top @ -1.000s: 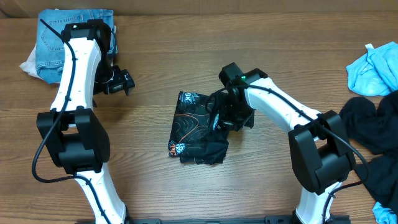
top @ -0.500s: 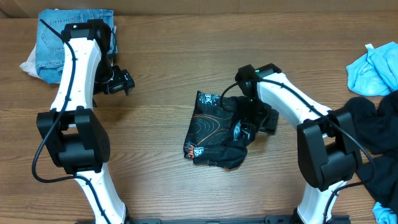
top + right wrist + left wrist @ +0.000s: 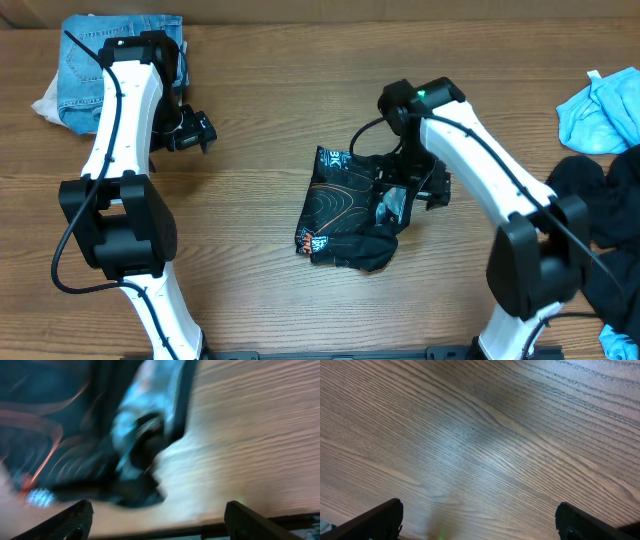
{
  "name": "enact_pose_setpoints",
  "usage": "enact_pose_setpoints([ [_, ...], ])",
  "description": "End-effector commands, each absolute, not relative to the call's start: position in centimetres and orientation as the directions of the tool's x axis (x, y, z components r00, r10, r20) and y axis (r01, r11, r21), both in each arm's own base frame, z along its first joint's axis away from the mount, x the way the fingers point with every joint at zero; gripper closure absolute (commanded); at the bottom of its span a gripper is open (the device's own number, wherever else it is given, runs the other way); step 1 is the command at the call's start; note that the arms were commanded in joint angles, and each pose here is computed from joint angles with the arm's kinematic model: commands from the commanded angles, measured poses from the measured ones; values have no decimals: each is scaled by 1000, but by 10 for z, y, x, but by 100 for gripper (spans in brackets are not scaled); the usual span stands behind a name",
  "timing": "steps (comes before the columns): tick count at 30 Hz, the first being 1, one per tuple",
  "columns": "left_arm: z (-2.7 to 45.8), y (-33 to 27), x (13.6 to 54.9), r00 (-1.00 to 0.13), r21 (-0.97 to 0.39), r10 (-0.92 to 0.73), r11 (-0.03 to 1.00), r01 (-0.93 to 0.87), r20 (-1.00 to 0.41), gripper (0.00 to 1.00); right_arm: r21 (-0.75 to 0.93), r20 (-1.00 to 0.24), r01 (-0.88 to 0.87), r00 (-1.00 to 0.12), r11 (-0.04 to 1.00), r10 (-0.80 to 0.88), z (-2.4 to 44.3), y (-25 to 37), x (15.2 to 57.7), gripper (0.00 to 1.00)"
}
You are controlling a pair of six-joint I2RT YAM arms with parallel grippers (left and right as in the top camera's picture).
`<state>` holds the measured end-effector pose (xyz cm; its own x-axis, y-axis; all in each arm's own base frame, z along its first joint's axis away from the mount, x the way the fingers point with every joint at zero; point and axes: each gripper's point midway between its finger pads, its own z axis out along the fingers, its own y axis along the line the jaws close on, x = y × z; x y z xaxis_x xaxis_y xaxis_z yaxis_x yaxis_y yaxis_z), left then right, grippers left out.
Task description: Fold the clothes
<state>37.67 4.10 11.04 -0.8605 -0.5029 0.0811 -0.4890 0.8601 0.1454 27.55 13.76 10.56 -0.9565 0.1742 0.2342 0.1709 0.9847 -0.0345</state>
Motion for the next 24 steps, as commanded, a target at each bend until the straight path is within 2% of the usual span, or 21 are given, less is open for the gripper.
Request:
enact_pose_setpoints([
  [1,113,41,377,-870,145,-487,868,-474,74,0,79,235,49,-972,996,29,126,171,257,10],
  [6,113,41,377,-870,146,-487,869,-474,74,0,61,285,-24,-958,998,-41,98,189,226,9],
  [11,113,41,378,-871,144,-487,869,-474,71,0,34,308,-25,-951,999,-35,70,190,210,10],
  [15,113,41,378,-871,144,-487,869,-474,71,0,-35,309,18,-951,999,28,56,172,209,34],
  [17,113,41,378,-871,144,-487,869,-474,71,0,-123,281,57,-955,991,90,55,154,213,47],
  [24,113,38,378,-873,145,-482,871,-469,72,0,-187,272,125,-946,974,174,57,135,216,73],
])
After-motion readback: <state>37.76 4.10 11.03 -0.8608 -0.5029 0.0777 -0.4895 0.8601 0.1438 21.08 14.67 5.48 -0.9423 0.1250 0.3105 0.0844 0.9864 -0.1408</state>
